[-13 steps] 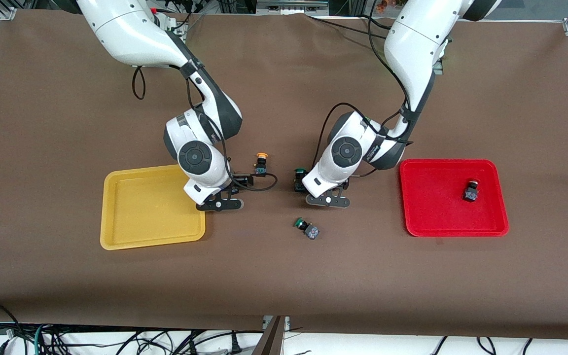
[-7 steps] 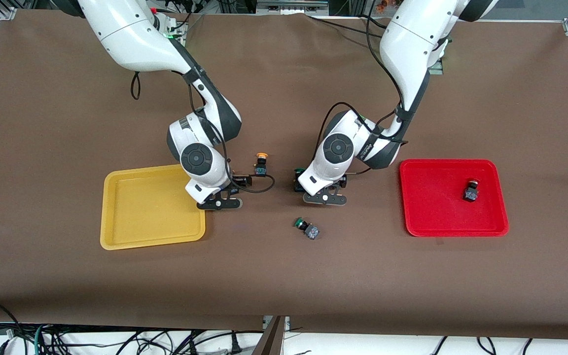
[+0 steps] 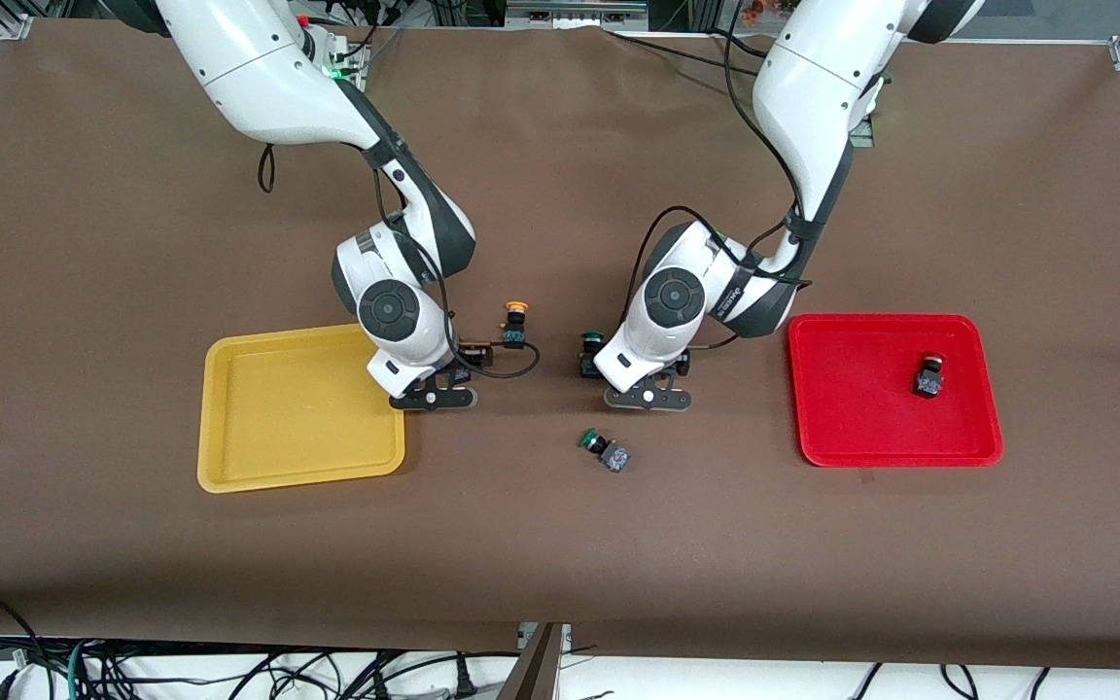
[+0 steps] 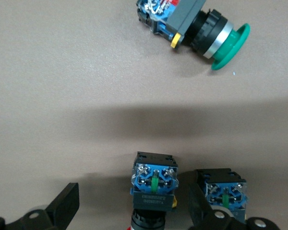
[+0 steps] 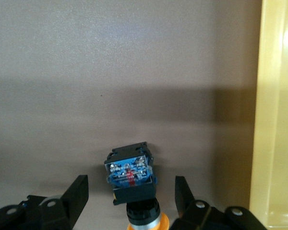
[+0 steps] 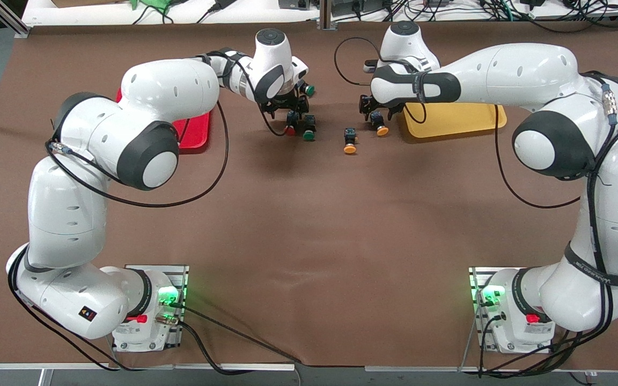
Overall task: Place red and yellow buttons in trays
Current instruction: 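Grasp the red button with the left gripper while the right gripper grasps the orange button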
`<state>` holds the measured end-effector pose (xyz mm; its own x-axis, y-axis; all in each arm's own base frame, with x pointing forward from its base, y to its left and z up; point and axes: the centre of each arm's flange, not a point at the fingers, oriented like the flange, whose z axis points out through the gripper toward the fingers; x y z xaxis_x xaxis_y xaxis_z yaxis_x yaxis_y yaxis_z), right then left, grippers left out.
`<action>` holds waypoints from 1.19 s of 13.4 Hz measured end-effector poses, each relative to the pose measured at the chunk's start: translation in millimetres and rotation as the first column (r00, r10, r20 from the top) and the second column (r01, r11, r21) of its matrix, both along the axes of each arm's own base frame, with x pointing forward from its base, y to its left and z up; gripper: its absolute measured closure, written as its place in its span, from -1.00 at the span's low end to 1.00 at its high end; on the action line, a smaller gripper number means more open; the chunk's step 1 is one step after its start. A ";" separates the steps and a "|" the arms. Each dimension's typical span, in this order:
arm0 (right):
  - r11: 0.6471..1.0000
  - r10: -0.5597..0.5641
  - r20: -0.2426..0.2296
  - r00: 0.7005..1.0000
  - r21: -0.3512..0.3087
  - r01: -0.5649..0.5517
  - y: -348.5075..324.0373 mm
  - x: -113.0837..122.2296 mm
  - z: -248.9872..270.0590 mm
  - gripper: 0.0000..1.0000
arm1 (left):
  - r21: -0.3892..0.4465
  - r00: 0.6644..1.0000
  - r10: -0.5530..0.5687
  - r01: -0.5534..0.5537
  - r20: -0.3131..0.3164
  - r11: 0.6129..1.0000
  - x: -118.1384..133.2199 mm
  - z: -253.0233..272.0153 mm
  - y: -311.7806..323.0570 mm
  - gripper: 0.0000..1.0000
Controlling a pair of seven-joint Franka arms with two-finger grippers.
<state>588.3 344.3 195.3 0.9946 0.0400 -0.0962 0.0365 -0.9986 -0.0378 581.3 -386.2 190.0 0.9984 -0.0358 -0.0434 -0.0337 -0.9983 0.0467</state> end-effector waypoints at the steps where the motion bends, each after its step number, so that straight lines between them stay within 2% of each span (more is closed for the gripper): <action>1: 1.000 0.000 0.000 1.000 0.000 0.000 0.0 0.0 0.0 -0.59 | 0.000 1.000 0.001 -0.001 0.000 1.000 0.5 0.1 0.5 -1.00; 7: 1.000 0.000 -0.001 1.000 -0.001 0.000 -0.2 -0.5 -0.8 -0.51 | 0.010 1.000 0.006 -0.006 -0.011 1.000 0.0 -10.8 2.8 -1.00; 8: 1.000 0.000 -0.002 1.000 -0.001 0.000 -0.4 -0.8 -1.3 -0.42 | 0.011 1.000 0.009 -0.009 -0.009 1.000 0.8 -12.6 3.9 -1.00; 9: 1.000 0.000 -0.003 1.000 -0.001 0.000 -0.5 -1.0 -1.5 -0.42 | 0.008 1.000 0.015 -0.015 -0.004 1.000 1.5 -13.4 3.9 -0.95; 10: 1.000 0.000 -0.003 1.000 -0.002 0.000 -0.5 -1.1 -1.6 -0.30 | 0.007 1.000 0.028 -0.028 -0.001 1.000 1.5 -13.7 3.1 -0.94; 11: 1.000 0.000 -0.003 1.000 -0.002 0.000 -0.5 -1.2 -1.7 -0.29 | 0.006 0.999 0.042 -0.042 0.000 0.999 0.9 -13.9 1.8 -0.76; 12: 1.000 0.000 -0.003 1.000 -0.002 0.000 -0.6 -1.2 -1.9 -0.17 | 0.006 0.999 0.054 -0.054 0.000 0.998 -0.2 -14.1 0.0 -0.55; 13: 1.000 0.000 -0.004 1.000 -0.002 0.000 -0.6 -1.3 -2.1 -0.16 | 0.004 0.998 0.061 -0.061 0.003 0.998 -0.3 -13.4 -1.8 -0.29; 15: 1.000 0.000 -0.004 1.000 -0.002 0.000 -0.6 -1.4 -2.2 0.07 | -0.005 0.997 0.069 -0.069 0.015 0.998 3.2 -8.1 -4.3 0.14; 16: 1.000 0.000 -0.004 1.000 -0.002 0.000 -0.6 -1.4 -2.2 0.07 | -0.008 0.997 0.071 -0.071 0.021 0.997 5.2 -5.6 -4.7 0.19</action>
<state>586.9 343.7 193.1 0.9942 0.0394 -0.1001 0.0359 -0.9987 -0.0358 586.5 -390.9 184.4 0.9991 0.0349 -0.0226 0.0360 -0.9979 0.0538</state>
